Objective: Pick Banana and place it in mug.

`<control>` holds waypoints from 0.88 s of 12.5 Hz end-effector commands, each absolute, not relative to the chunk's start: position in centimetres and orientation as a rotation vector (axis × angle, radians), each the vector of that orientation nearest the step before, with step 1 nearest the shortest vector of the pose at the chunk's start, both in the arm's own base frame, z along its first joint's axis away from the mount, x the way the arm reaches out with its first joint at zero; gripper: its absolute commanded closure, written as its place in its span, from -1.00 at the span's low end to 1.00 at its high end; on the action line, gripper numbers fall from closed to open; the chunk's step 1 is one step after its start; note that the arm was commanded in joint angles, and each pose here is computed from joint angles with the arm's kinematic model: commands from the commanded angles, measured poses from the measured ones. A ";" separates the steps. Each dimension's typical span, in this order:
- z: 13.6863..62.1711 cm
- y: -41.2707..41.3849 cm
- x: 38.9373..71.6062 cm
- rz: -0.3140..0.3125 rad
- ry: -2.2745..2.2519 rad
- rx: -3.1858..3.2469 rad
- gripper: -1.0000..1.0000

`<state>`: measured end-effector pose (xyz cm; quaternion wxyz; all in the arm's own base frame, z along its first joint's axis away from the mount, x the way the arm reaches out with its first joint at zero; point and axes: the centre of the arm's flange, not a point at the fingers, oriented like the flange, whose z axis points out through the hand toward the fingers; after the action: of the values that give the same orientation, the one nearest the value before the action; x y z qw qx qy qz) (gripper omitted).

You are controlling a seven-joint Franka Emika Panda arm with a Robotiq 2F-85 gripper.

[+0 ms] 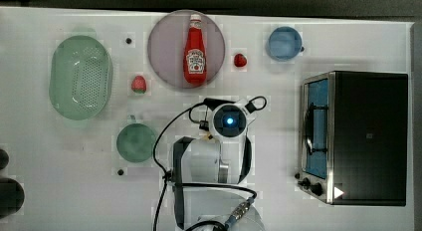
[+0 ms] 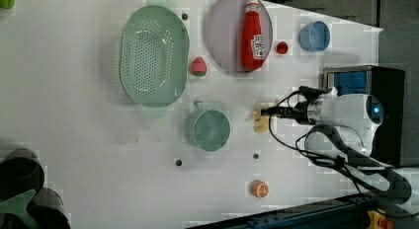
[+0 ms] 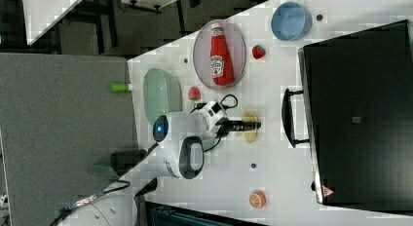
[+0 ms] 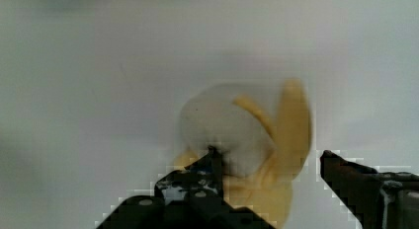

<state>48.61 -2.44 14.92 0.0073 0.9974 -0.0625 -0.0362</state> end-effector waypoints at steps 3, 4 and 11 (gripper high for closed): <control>16.3 -2.6 48.7 -0.103 -0.125 3.122 0.40; 17.1 -2.7 48.9 -0.079 -0.129 3.123 0.40; 32.2 -0.2 50.2 0.109 -0.165 3.135 0.40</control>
<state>48.22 -1.28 26.79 -0.0016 0.9977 -0.0618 -0.0277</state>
